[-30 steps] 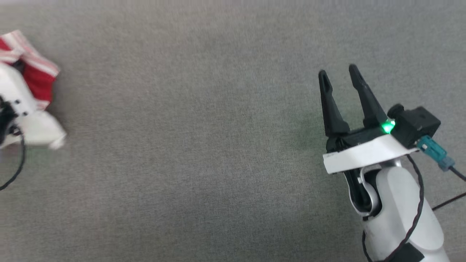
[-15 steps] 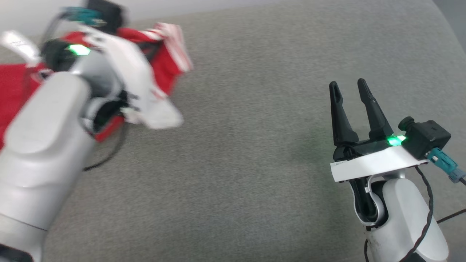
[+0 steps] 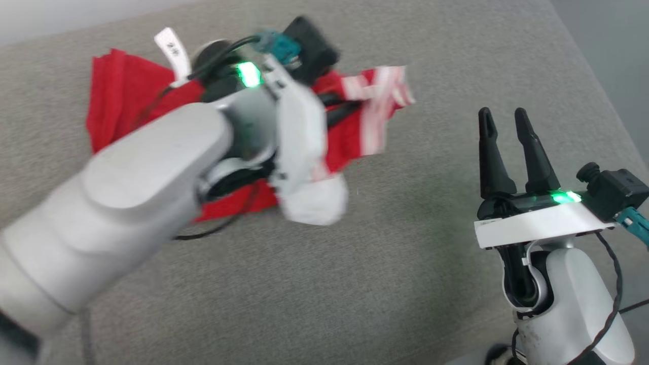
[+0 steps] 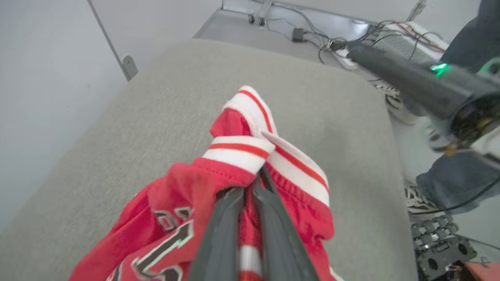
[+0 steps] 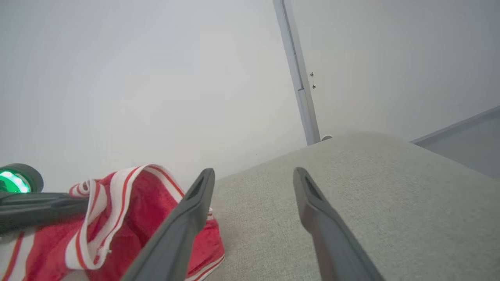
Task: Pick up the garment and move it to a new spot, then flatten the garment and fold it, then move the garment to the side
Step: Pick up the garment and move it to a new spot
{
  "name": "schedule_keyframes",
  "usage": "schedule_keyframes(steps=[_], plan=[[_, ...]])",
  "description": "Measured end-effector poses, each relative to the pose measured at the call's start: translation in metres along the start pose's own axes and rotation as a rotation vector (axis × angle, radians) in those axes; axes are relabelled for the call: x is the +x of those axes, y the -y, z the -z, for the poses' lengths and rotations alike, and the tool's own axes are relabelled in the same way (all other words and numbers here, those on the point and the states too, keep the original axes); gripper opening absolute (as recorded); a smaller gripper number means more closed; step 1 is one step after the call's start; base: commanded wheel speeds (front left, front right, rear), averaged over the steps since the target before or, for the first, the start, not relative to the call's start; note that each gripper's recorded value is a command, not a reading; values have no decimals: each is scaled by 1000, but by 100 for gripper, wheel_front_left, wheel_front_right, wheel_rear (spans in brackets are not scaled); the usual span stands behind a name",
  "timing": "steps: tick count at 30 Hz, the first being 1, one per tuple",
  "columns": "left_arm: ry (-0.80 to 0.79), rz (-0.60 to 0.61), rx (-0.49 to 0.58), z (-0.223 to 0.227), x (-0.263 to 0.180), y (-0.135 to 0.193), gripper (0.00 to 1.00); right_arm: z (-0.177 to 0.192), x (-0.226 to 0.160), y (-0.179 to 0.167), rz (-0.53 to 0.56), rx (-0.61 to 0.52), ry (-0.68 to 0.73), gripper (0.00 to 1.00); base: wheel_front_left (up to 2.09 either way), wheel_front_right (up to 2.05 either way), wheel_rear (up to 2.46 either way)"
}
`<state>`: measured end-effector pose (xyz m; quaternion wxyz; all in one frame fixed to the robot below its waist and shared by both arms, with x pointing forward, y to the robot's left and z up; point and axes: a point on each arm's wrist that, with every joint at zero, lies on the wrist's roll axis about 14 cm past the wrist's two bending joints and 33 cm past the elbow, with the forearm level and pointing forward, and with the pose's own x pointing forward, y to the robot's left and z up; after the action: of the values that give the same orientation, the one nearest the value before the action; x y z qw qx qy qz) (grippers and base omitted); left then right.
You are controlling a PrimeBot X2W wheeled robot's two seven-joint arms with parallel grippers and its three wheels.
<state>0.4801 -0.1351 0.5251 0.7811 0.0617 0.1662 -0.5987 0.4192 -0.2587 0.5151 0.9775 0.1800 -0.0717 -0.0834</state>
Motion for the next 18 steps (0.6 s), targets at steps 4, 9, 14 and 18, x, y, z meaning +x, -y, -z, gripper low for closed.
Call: schedule_keyframes(steps=[4,9,14,18], plan=[[-182,-70,-18,46,-16,-34,0,-4,-6,13,39,-3,6,100,0,0,0],[-416,-158,-102,97,-56,-65,0,-2,-10,14,44,6,-1,100,0,0,0],[-545,-172,-121,129,-73,-66,0,2,-6,7,25,19,-8,100,0,0,0],[-662,-123,-133,158,-72,-49,0,2,1,2,9,23,-4,100,0,0,0]])
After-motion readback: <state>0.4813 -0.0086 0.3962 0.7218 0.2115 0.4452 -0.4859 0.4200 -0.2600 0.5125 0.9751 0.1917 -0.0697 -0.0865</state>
